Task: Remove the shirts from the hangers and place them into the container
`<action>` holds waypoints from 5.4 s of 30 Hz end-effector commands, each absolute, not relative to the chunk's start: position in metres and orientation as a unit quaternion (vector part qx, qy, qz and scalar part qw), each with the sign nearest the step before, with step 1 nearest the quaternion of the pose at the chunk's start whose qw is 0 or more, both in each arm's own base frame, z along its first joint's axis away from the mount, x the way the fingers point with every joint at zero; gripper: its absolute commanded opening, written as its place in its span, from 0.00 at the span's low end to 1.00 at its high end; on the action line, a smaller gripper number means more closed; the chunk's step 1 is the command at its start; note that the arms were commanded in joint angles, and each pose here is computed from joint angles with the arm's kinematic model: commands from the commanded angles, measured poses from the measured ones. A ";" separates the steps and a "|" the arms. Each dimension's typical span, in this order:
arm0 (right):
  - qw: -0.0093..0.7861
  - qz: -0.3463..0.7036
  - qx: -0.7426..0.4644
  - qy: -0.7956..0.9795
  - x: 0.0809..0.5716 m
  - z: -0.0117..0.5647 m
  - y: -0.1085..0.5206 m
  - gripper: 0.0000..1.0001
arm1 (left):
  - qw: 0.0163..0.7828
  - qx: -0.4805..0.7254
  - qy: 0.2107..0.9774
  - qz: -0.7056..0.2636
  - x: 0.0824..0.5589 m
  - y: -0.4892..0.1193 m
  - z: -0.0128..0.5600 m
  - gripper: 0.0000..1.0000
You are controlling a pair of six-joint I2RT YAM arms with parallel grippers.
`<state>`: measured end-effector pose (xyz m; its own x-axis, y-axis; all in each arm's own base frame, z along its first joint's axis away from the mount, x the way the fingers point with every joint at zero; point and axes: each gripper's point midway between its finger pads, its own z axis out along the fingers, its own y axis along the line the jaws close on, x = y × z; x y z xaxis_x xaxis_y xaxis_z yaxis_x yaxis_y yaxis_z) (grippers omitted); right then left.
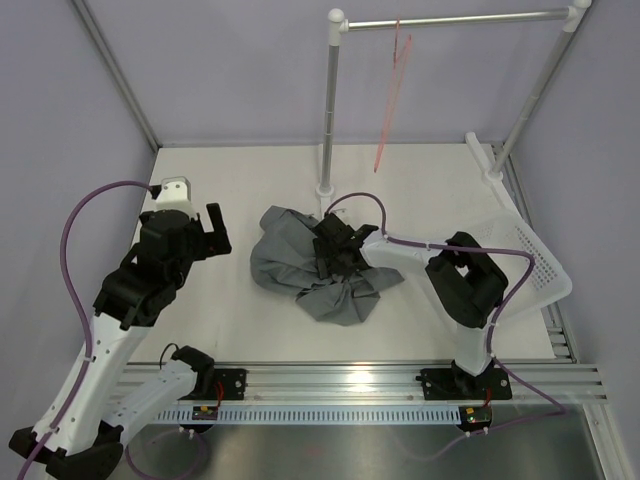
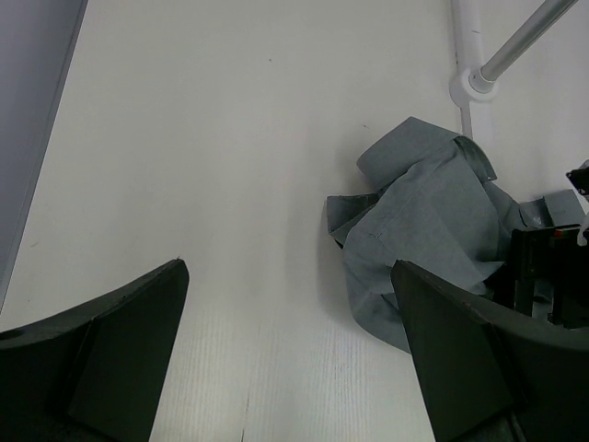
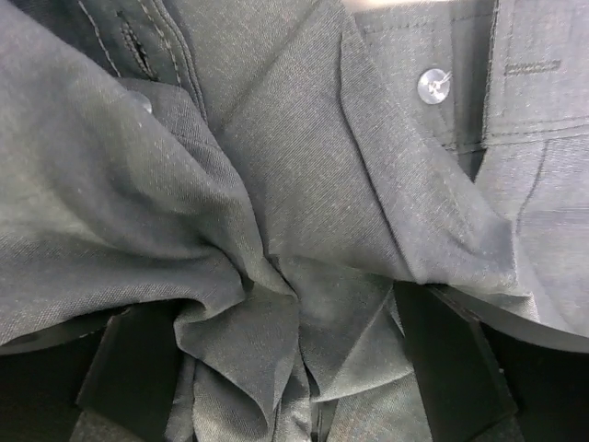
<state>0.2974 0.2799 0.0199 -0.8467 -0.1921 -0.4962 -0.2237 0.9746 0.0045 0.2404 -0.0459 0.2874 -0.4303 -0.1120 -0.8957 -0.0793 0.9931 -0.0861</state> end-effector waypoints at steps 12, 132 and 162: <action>0.191 0.077 -0.118 0.972 0.274 -0.006 0.296 0.00 | 0.553 -0.056 0.831 -0.012 0.244 -0.043 0.302 0.99; 0.659 0.021 0.232 0.715 0.228 0.427 -0.032 0.99 | 0.617 -0.034 0.784 -0.062 0.237 -0.051 0.374 0.99; 0.801 -0.006 0.121 0.587 0.091 0.478 -0.031 1.00 | 0.657 -0.052 0.751 -0.044 0.204 -0.022 0.383 0.99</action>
